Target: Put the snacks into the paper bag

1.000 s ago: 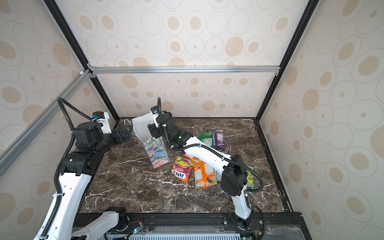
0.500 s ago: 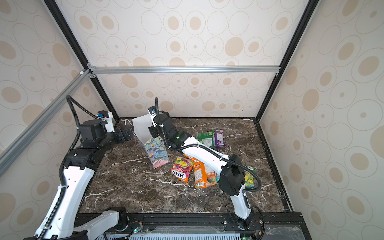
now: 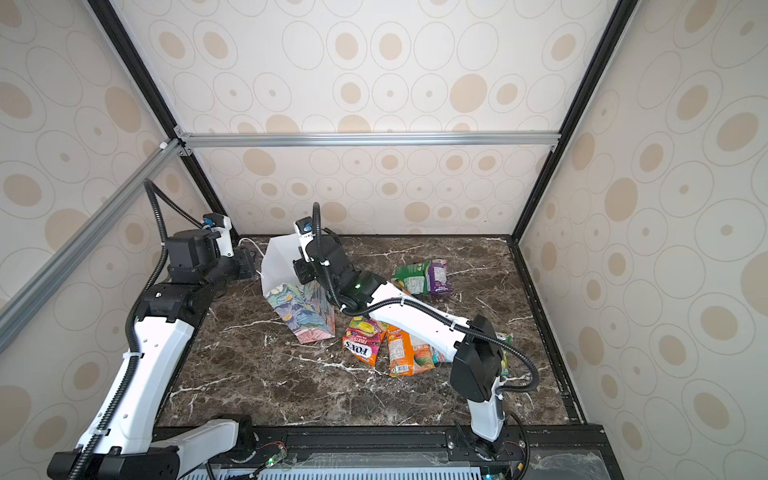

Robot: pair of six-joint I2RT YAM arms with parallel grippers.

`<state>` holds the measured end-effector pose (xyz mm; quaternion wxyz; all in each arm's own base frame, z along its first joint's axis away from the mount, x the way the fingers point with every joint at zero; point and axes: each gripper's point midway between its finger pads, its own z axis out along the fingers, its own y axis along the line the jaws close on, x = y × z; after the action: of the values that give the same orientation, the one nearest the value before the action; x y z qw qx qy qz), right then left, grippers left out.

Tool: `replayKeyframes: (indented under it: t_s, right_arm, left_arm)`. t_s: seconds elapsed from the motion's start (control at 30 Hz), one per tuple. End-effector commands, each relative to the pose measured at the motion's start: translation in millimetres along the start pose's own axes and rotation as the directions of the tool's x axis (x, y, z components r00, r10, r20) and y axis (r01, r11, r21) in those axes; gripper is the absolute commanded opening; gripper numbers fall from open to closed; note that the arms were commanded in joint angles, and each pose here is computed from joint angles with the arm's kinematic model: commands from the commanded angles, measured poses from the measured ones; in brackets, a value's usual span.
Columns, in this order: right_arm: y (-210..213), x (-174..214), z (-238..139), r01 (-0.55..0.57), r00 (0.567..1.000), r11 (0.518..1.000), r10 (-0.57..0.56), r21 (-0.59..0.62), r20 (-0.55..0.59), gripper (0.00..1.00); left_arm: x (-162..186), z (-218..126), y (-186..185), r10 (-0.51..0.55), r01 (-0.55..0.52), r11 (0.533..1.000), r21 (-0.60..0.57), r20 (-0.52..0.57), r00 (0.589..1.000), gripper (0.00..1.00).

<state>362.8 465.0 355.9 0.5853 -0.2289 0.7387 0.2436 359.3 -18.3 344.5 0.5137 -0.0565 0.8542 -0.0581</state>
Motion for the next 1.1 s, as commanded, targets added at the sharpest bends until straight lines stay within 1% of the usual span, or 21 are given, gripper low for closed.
replayKeyframes:
  t_s: [0.0,0.03,0.1,0.17,0.3,0.43,0.5,0.6,0.63,0.73,0.8,0.83,0.87,0.97,1.07]
  right_arm:
    - [5.7,-26.0,-15.9,-0.038,0.997,0.999,0.039,-0.013,0.068,0.00]
    - [4.5,-24.8,-15.6,-0.038,0.997,0.999,0.039,-0.007,0.065,0.00]
    - [2.7,-19.6,-15.8,-0.045,0.998,0.999,0.045,0.001,0.052,0.00]
    - [4.6,-13.3,-17.9,-0.063,0.997,0.998,0.063,-0.008,0.043,0.00]
    - [17.5,-9.2,-28.9,-0.050,0.997,0.998,0.052,-0.024,0.052,0.00]
    - [19.4,-1.7,-34.5,-0.035,0.999,0.999,0.036,-0.013,0.036,0.00]
    - [15.7,2.0,-36.3,-0.039,0.999,0.999,0.039,0.001,0.034,0.01]
    - [12.6,2.5,-41.6,-0.054,0.997,0.999,0.054,0.003,0.048,0.01]
    - [12.5,4.0,-42.3,-0.053,0.998,0.999,0.053,-0.001,0.045,0.03]
    - [15.1,2.9,-46.8,-0.051,0.997,0.998,0.052,-0.020,0.051,0.17]
    - [14.9,1.2,-48.7,-0.040,0.998,0.999,0.041,-0.023,0.052,0.23]
    - [14.6,-0.2,-50.1,-0.036,0.998,0.999,0.037,-0.023,0.054,0.31]
    - [14.5,-1.0,-51.2,-0.030,0.998,0.999,0.032,-0.024,0.055,0.36]
    - [17.3,-3.8,-56.7,-0.016,0.998,0.999,0.018,-0.040,0.059,0.37]
    - [23.7,-11.4,-69.1,0.011,0.998,0.996,-0.006,-0.093,0.063,0.49]
  left_arm:
    - [-11.2,-4.7,-3.0,0.043,-0.043,0.999,0.004,0.013,0.999,0.24]
    - [-11.6,-4.9,-2.3,0.048,-0.048,0.999,-0.001,0.012,0.999,0.22]
    - [-13.5,-4.6,-0.5,0.053,-0.053,0.999,-0.013,0.014,0.998,0.13]
    - [-16.9,-4.4,-5.2,0.049,-0.049,0.999,0.010,0.013,0.999,0.07]
    - [-17.4,-1.1,-15.8,0.053,-0.051,0.996,0.067,-0.016,0.998,0.05]
    - [-12.0,-0.7,-24.5,0.043,-0.038,0.992,0.119,-0.040,0.998,0.00]
    - [-6.6,-0.3,-20.8,0.051,-0.047,0.993,0.106,-0.031,0.998,0.00]
    - [1.6,-1.3,-7.1,0.067,-0.067,0.997,0.041,0.013,0.998,0.00]
    - [3.8,-2.7,-4.2,0.067,-0.068,0.997,0.028,0.026,0.997,0.00]
    - [0.4,-11.2,5.7,0.068,-0.066,0.997,-0.026,0.078,0.995,0.00]
    - [-3.7,-15.9,10.2,0.074,-0.068,0.996,-0.053,0.106,0.992,0.00]
    - [-5.0,-17.0,10.6,0.077,-0.071,0.996,-0.057,0.116,0.990,0.00]
    - [-5.3,-17.1,11.4,0.081,-0.074,0.995,-0.060,0.123,0.989,0.00]
    - [-2.6,-12.9,8.1,0.085,-0.080,0.996,-0.038,0.131,0.988,0.00]
    - [1.6,-6.1,3.7,0.094,-0.093,0.996,-0.011,0.125,0.988,0.00]
